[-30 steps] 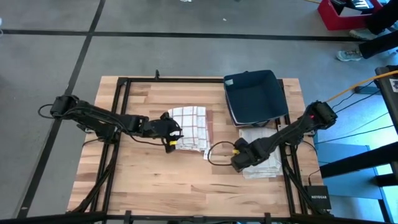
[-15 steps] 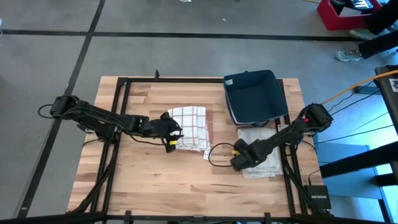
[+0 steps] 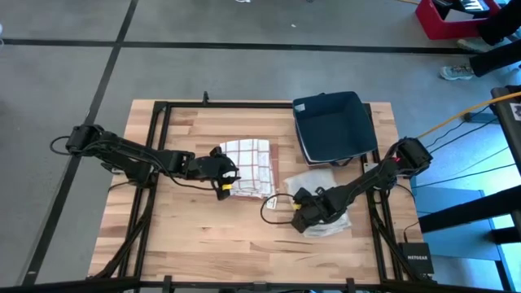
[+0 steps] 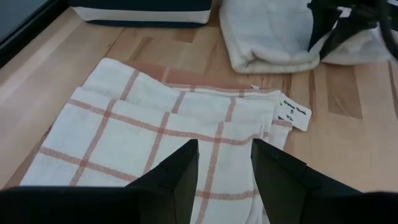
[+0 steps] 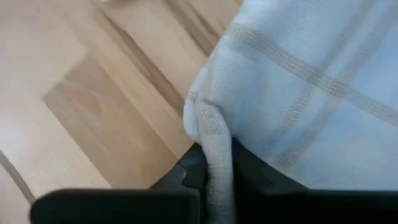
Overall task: Fold towel
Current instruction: Stack the white towel on top of the other white towel
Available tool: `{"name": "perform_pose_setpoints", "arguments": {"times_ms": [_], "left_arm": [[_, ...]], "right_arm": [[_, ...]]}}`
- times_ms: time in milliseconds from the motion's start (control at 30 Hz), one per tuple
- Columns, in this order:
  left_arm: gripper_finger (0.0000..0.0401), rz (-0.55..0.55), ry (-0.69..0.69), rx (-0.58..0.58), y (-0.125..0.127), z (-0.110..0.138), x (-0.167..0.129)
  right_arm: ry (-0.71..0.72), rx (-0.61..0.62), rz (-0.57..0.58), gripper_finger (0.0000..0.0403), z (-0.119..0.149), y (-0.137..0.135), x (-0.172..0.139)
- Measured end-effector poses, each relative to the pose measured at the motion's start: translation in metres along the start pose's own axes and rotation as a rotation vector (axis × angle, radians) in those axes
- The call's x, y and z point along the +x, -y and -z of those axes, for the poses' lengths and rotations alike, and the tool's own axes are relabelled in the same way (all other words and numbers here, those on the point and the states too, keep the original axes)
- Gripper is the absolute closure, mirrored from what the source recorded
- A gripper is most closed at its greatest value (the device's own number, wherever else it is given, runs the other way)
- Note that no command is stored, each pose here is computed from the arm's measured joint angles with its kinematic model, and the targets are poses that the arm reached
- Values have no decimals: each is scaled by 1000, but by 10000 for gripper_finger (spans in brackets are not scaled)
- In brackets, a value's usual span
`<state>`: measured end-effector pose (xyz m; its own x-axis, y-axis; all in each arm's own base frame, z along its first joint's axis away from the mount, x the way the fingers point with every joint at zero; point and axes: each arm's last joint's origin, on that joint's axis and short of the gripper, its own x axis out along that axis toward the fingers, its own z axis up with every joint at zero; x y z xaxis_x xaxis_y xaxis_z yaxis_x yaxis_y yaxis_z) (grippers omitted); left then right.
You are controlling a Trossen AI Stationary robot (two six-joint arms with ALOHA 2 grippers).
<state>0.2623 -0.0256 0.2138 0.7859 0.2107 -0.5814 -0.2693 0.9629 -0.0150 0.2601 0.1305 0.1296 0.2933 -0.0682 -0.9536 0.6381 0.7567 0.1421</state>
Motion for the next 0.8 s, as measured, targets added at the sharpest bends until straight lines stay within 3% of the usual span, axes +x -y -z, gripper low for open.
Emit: {"name": "perform_pose_setpoints", "arguments": {"times_ms": [167,367,600,800], "left_arm": [[260,-1,-4,2,0,0,0],[260,-13,-51,18,-1,5,0],[260,-57,-201,22,-6,20,-2],[260,-61,-213,18,-6,21,-3]], "right_arm": [[114,-16,-12,384,-16,-5,-10],[314,-22,-92,379,-51,-24,-37],[503,22,-98,383,-99,-16,-41],[594,24,-201,378,-139,-6,-40]]}}
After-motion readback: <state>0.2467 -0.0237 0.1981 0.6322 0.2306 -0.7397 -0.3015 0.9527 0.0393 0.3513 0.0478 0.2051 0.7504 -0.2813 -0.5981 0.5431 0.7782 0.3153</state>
